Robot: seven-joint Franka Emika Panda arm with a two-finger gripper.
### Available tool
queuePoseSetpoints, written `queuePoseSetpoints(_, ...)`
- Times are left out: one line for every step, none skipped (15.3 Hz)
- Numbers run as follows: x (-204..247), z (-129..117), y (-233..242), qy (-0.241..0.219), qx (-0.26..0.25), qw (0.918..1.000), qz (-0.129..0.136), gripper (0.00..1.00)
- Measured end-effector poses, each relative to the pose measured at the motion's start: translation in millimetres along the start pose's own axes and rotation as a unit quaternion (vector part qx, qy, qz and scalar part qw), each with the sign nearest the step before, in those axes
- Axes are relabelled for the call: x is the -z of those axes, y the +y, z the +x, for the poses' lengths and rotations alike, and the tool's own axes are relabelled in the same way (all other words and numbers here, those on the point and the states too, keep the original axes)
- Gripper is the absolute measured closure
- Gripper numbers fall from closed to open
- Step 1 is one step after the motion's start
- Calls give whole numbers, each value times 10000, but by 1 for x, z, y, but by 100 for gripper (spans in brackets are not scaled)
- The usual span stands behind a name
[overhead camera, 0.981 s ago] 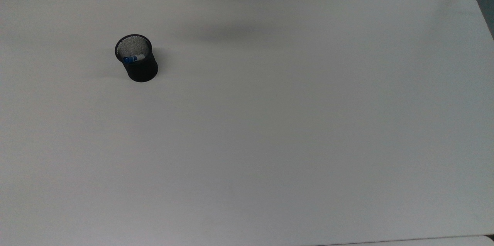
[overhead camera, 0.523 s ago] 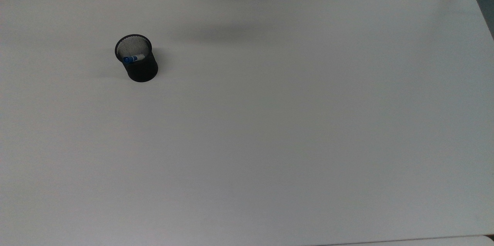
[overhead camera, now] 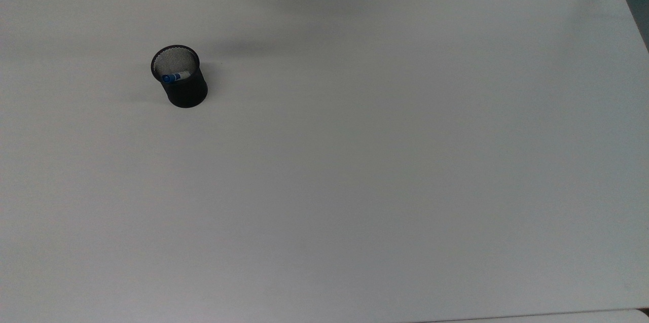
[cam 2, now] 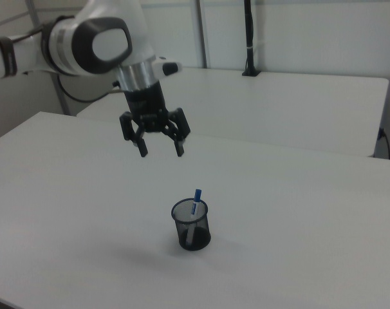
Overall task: Remove the marker
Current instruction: 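Move the open gripper over the black mesh pen cup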
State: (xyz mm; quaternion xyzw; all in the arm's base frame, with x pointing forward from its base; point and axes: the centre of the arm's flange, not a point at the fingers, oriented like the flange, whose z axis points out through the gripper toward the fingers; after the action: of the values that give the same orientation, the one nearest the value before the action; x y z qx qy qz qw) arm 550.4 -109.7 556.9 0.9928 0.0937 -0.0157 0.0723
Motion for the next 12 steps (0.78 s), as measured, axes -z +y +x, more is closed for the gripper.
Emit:
queuePoseSetpoints(-14, 1, 2, 51, -14, 10000, -14, 0)
queuePoseSetpoints(-30, 2, 4, 103, -19, 9999, -26, 0)
queuePoseSetpoints(-43, 3, 4, 177, -18, 9998, -44, 0)
queuePoseSetpoints(-56, 4, 4, 275, -19, 9996, -70, 0)
queuePoseSetpoints(-68, 3, 6, 383, -36, 9992, -99, 0)
queuePoseSetpoints(-79, 2, 9, 505, -63, 9986, -133, 0)
queuePoseSetpoints(-90, 1, 12, 652, -94, 9977, -176, 0)
queuePoseSetpoints(-100, 0, 14, 828, -122, 9962, -226, 0)
queuePoseSetpoints(-111, -1, 14, 989, -139, 9947, -258, 2)
queuePoseSetpoints(-121, -2, 11, 1121, -143, 9932, -268, 2)
queuePoseSetpoints(-130, -3, 8, 1235, -153, 9919, -264, 2)
queuePoseSetpoints(-134, -4, 7, 1279, -160, 9913, -258, 2)
